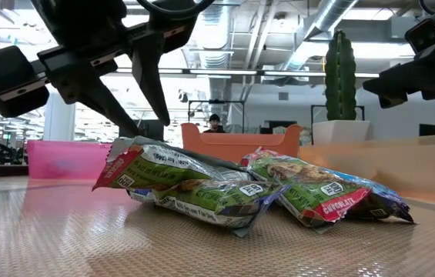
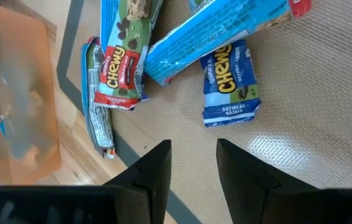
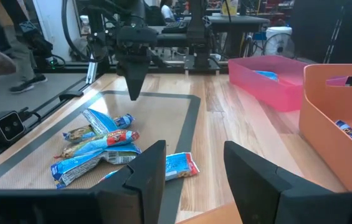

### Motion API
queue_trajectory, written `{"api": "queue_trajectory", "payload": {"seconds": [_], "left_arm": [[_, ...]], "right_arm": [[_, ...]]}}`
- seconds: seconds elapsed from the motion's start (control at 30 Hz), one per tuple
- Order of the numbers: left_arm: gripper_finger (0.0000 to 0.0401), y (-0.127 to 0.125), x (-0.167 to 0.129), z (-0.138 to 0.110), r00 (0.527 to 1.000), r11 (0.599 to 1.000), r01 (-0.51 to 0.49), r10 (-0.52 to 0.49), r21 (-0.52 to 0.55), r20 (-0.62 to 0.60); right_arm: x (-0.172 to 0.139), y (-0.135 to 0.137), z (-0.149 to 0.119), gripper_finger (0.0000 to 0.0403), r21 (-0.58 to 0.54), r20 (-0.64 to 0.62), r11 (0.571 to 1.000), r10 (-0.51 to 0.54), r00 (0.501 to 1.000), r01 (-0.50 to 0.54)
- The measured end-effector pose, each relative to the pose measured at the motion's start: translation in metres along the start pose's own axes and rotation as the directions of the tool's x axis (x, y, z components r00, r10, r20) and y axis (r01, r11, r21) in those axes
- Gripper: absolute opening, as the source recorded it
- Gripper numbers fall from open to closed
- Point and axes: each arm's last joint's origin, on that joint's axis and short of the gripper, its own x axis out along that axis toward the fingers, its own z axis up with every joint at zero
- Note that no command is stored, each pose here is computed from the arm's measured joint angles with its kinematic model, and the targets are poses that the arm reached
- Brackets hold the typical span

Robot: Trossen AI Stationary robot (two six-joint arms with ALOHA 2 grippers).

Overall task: Pick and place Granola Bars by type
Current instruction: Put the blue granola bar into the orange bin

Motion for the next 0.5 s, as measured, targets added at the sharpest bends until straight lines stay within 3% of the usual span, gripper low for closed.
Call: {"api": "queue_trajectory", "payload": {"seconds": [0.5], "left_arm": [[0.0122,-0.0049,0.0039,0.0027,1.0,1.0,0.013,-0.013,0.009,0.007]], "right_arm": [[0.0,0.0,0.0,0.0154,0.0,0.0,1.0,0.0,1.0,0.0]]}}
